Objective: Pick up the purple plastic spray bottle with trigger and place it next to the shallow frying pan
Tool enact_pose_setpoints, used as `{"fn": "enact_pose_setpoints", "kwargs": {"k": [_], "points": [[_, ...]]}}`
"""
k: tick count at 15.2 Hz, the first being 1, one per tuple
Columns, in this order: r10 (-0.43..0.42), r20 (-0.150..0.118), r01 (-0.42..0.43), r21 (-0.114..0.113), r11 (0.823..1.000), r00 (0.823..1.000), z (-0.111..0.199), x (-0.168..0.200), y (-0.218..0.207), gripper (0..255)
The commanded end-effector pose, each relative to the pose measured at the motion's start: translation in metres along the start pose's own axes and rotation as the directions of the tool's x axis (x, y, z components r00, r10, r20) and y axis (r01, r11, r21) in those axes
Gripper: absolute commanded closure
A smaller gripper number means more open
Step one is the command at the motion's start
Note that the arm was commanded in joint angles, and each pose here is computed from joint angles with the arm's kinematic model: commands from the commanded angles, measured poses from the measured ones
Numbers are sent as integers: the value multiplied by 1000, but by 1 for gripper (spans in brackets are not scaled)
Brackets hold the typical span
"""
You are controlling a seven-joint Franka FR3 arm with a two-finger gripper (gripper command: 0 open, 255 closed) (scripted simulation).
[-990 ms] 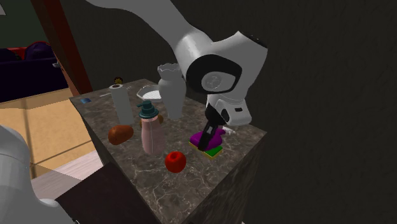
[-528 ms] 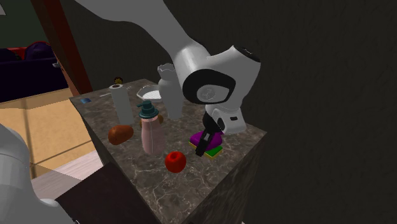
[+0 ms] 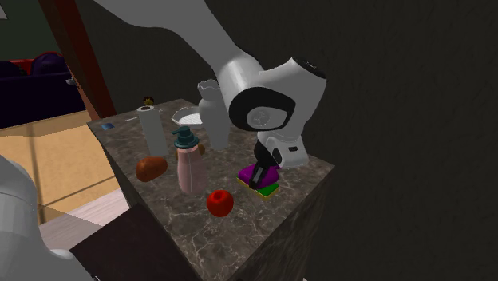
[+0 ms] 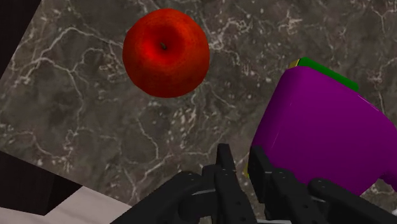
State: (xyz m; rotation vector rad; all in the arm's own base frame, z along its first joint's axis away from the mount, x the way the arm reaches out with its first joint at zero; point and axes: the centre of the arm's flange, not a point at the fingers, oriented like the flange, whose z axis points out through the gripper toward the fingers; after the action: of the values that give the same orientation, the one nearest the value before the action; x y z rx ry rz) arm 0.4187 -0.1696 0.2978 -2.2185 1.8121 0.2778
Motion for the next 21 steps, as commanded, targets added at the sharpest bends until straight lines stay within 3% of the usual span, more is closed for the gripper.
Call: {"fn": "enact_pose_setpoints", "kwargs": {"k": [1, 7, 8, 11, 14, 17, 21], "points": [[0, 0, 0, 0, 1000, 1000, 0, 0, 0, 255], [0, 0, 0, 0, 1000, 1000, 0, 0, 0, 255], [0, 0, 0, 0, 1000, 1000, 0, 0, 0, 0], [-128, -47, 128, 5, 992, 991, 10, 9, -33, 0], [-253, -95, 255, 4, 967, 963, 20, 15, -67, 0], [-374, -141, 377, -4, 926, 917, 29, 16, -101, 0], [-522, -201, 529, -23, 849, 829, 41, 12, -147, 0]]}}
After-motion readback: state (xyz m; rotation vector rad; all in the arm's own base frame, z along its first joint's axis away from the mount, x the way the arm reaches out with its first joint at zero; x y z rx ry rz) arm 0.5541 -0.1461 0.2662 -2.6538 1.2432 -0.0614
